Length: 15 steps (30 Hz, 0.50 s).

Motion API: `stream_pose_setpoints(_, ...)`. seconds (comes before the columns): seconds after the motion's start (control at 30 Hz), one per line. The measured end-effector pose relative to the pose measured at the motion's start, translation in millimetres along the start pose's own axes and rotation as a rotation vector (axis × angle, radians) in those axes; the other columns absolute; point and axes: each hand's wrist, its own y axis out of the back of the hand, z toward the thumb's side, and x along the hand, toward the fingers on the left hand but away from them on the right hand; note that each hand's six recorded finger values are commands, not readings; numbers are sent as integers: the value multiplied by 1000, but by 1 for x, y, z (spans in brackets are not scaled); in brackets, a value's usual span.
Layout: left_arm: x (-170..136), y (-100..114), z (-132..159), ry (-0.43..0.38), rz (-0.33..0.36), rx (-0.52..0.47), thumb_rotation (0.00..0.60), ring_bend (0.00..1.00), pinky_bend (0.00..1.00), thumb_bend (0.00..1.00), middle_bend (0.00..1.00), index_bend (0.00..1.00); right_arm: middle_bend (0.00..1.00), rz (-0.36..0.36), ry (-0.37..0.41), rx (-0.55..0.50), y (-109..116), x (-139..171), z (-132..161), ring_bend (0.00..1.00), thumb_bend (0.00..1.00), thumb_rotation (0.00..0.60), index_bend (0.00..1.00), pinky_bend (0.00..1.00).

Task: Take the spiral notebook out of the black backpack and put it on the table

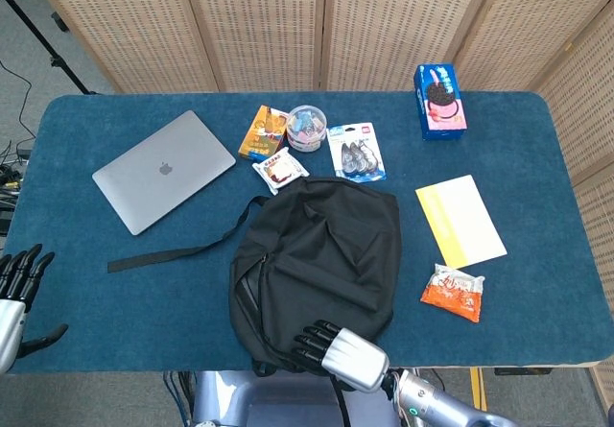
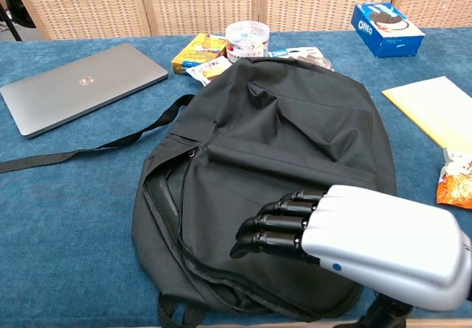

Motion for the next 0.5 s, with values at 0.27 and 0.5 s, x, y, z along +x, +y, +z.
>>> stream_pose_setpoints(0.27, 1, 0, -1, 2, -1, -2, 600, 0, 0, 0, 0, 0, 228, -13, -9, -3, -7, -11, -3, 252, 137, 600, 170, 236)
stream_pose_setpoints(0.5, 0, 2, -2, 8, 7, -9, 600, 0, 0, 0, 0, 0, 362, -43, -11, -25, -10, -15, -4, 372, 459, 600, 264, 349)
